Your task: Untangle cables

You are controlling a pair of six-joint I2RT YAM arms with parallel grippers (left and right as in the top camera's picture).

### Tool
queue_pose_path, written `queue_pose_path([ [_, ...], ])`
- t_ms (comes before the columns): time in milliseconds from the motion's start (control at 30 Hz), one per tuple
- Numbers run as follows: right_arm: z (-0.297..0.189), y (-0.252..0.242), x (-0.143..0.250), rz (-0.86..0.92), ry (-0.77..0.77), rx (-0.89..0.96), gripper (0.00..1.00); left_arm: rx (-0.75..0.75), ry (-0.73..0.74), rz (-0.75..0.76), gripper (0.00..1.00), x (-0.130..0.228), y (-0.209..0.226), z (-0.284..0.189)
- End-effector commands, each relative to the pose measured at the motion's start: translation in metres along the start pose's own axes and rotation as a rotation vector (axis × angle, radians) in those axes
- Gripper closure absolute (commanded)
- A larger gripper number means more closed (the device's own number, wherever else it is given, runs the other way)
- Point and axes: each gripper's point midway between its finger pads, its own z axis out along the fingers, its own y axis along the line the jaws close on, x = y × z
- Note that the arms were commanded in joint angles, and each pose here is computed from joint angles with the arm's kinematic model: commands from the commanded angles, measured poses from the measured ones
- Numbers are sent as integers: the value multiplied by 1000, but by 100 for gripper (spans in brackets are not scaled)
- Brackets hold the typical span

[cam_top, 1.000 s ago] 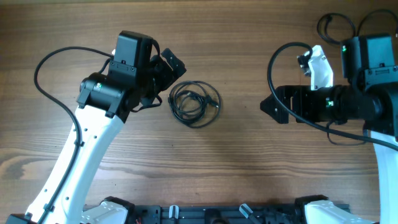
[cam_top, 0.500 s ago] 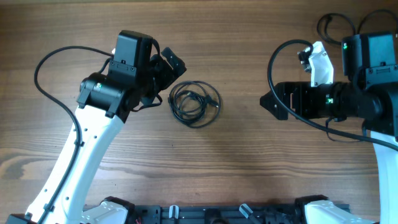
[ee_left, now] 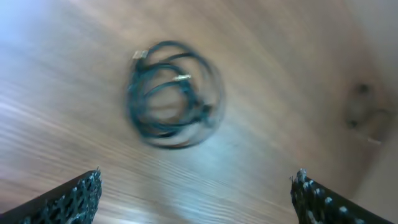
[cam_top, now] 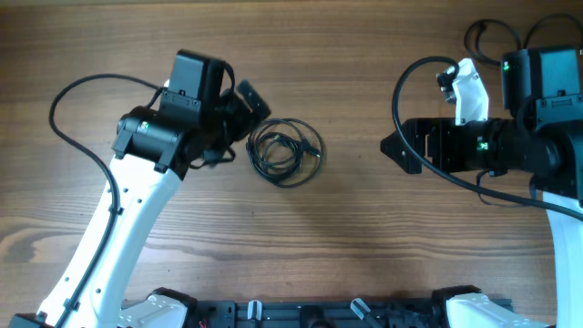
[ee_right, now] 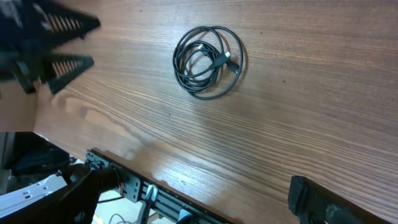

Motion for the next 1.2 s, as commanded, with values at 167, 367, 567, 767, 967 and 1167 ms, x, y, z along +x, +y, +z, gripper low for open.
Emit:
queue_pose_path([
  [167,6,-3,-9,25,-17,7,0,-253,-7,-16,0,-7,49,15],
  [367,14,-7,-12,62,10,11,0,-333,75,-27,2,-2,58,53],
  [567,28,-14,-15,85,55,15,0,-393,210,-26,16,22,61,98],
  [767,36,-18,-14,103,94,21,0,-442,229,-74,24,40,59,137],
  [967,37,-19,-14,104,95,21,0,-484,254,-70,29,47,68,152],
  [1167,37,-19,-15,101,89,21,0,-487,277,-76,34,55,78,160],
])
